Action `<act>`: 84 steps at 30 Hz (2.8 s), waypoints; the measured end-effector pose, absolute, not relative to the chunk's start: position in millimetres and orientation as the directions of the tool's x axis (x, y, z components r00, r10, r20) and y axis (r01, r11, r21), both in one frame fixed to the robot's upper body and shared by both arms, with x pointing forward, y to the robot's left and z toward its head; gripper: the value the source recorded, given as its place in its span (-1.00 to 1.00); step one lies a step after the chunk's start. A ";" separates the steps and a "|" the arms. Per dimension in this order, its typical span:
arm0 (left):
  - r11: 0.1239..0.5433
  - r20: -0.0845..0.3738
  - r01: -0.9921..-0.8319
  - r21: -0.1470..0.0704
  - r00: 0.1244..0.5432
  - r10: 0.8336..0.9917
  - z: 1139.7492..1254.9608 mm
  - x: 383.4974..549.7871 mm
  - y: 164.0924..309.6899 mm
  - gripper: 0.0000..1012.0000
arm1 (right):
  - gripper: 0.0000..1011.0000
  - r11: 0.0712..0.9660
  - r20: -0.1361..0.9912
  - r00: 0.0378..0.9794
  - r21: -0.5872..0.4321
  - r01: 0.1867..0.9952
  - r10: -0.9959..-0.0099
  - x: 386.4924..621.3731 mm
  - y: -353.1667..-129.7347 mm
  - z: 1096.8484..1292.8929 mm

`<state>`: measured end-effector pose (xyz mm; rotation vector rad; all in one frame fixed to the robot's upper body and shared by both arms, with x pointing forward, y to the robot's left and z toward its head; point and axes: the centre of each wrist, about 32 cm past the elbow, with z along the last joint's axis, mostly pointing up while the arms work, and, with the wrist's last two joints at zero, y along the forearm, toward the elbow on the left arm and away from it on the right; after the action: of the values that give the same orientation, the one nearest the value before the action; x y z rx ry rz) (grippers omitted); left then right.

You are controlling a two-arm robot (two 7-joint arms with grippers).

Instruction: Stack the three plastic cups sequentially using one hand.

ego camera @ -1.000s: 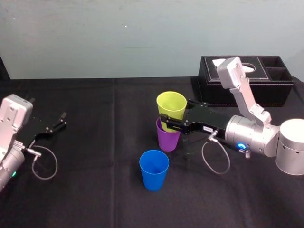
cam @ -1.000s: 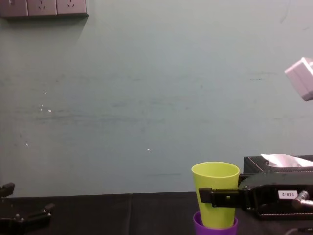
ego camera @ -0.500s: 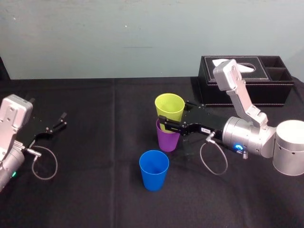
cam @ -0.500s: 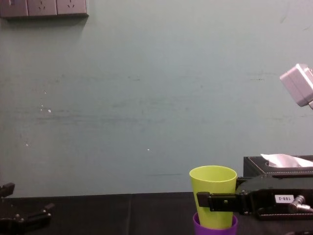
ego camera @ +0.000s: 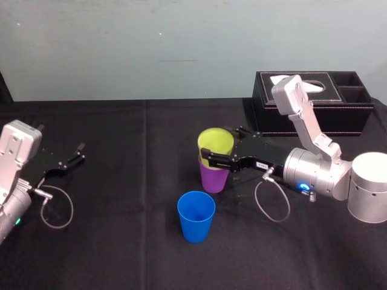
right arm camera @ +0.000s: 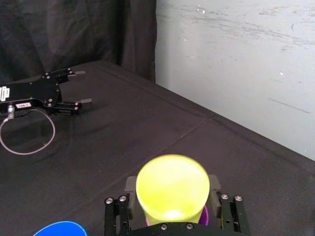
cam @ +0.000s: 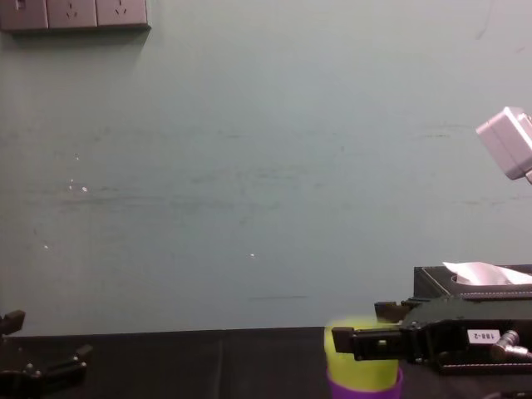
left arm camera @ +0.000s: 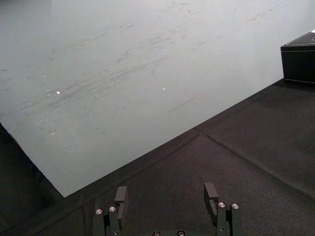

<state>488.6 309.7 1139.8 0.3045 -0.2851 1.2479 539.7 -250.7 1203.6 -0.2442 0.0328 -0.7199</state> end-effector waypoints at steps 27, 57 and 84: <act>0.287 0.374 -0.955 0.070 0.292 0.880 1139.8 488.6 309.7 1.00 | 0.98 0.746 0.061 0.767 -0.191 0.637 -0.639 525.2 -265.2 1209.6; 0.287 0.374 -0.955 0.070 0.292 0.880 1139.8 488.6 309.7 1.00 | 0.98 0.827 0.067 0.857 -0.233 0.512 -0.511 456.5 -303.6 1173.2; 0.287 0.374 -0.955 0.070 0.292 0.880 1139.8 488.6 309.7 1.00 | 0.98 0.836 0.050 0.881 -0.294 0.464 -0.471 467.8 -277.8 1151.0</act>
<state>488.6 309.7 1139.8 0.3045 -0.2850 1.2479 467.8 -277.8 1151.0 -0.3047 0.0250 -0.4947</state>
